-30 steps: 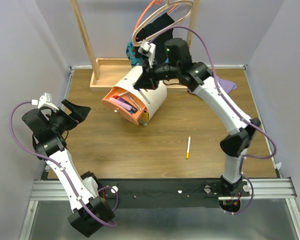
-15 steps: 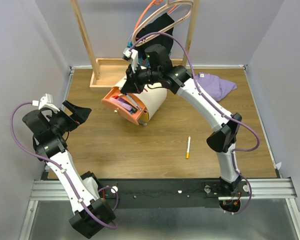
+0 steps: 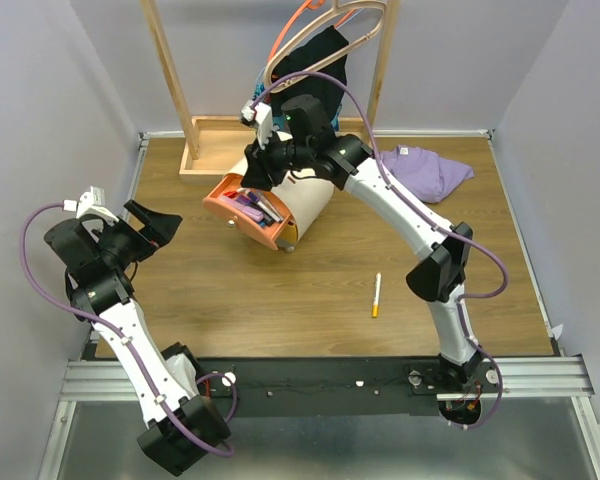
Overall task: Sort the stationery into containers
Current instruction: Place the pen in the drawer, then pick up the pen from the center of the board, then place the pen in the drawer.
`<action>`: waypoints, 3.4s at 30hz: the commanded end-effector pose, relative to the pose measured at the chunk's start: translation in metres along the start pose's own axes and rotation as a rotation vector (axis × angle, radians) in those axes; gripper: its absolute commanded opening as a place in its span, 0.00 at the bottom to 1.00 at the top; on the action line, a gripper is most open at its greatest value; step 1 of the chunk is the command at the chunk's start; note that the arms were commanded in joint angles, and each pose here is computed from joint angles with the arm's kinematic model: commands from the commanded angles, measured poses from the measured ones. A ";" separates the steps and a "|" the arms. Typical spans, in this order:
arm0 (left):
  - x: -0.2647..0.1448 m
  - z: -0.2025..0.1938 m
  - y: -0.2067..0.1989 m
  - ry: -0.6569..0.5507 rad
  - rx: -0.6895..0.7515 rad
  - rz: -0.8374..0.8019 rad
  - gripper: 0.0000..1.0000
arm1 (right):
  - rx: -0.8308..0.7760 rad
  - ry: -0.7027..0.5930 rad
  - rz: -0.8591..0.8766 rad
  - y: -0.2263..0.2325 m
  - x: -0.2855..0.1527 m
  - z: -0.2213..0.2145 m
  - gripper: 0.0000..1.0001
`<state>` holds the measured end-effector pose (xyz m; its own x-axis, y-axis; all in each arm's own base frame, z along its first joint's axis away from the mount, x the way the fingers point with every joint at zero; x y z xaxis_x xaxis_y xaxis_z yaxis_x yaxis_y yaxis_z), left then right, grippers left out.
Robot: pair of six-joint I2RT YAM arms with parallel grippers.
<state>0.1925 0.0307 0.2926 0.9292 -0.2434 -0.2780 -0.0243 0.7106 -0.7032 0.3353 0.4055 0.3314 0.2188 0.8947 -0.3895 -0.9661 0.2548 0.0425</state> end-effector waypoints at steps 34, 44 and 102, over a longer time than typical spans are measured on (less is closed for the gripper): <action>-0.008 -0.003 -0.006 0.002 0.063 0.004 0.99 | -1.182 0.703 0.960 0.073 -0.160 -0.293 0.43; -0.008 -0.003 0.001 0.010 0.052 0.040 0.99 | -1.144 0.739 1.005 0.074 -0.158 -0.318 0.39; 0.004 0.016 0.004 -0.041 -0.026 -0.023 0.99 | -0.292 -0.162 0.391 0.060 -0.113 0.021 0.02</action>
<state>0.2042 0.0485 0.2946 0.9430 -0.2058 -0.2615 -0.0512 0.6866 -0.7252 0.2530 0.2900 0.3428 -0.1236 0.8365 -0.5339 -0.9075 -0.3129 -0.2803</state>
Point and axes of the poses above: each gripper's point midway between its finger pads, its own x axis out along the fingers, its own y axis along the line the jaws close on, z = x × y, the point moved 7 cm from there along -x, back along the fingers, and after that the axes turned 4 degrees about -x, right-handed, at the moved point
